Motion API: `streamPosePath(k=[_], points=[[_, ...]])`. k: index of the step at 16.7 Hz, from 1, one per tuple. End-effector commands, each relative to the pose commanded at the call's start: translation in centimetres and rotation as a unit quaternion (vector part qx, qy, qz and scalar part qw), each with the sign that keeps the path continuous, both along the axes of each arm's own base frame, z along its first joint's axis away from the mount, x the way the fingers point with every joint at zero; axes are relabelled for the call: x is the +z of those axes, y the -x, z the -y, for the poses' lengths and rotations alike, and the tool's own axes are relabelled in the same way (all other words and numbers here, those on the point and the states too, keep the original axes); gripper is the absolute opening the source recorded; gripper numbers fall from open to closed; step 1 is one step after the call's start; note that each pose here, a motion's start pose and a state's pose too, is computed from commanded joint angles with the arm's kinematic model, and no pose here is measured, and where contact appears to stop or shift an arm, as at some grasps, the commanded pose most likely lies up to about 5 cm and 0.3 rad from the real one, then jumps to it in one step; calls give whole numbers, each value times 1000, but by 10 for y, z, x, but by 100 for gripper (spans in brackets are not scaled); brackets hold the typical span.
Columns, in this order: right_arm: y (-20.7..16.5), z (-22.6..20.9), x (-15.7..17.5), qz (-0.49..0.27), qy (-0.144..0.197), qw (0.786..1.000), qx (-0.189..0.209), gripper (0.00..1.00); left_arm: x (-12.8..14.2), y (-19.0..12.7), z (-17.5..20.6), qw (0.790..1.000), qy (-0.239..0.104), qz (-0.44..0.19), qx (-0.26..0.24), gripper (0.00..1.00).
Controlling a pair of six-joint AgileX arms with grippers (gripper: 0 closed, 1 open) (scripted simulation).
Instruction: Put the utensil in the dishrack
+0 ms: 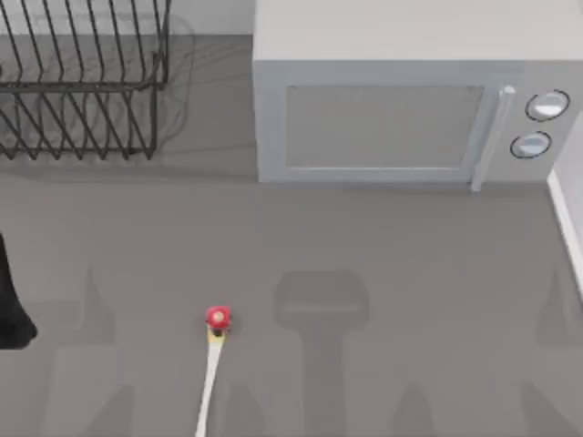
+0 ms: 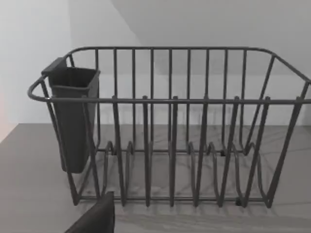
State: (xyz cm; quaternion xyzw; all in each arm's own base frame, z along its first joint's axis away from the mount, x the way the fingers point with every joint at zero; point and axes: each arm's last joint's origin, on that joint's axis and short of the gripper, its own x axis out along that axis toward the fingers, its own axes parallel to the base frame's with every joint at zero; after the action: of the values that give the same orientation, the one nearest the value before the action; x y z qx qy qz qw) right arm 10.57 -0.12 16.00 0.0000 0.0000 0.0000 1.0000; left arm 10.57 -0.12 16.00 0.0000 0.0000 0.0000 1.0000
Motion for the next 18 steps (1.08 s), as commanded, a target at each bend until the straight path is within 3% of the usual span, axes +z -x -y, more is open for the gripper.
streamPosePath(k=[5, 10, 13, 18], points=[[0, 0, 0, 0, 0, 1000, 0, 100, 11, 0, 4, 999, 16, -27, -21, 100], [0, 0, 0, 0, 0, 1000, 0, 100, 47, -15, 23, 979, 64, -175, -80, 100], [0, 0, 0, 0, 0, 1000, 0, 100, 59, -38, 44, 938, 76, -321, -103, 100], [0, 0, 0, 0, 0, 1000, 0, 100, 52, -84, 101, 824, 42, -557, -90, 100]])
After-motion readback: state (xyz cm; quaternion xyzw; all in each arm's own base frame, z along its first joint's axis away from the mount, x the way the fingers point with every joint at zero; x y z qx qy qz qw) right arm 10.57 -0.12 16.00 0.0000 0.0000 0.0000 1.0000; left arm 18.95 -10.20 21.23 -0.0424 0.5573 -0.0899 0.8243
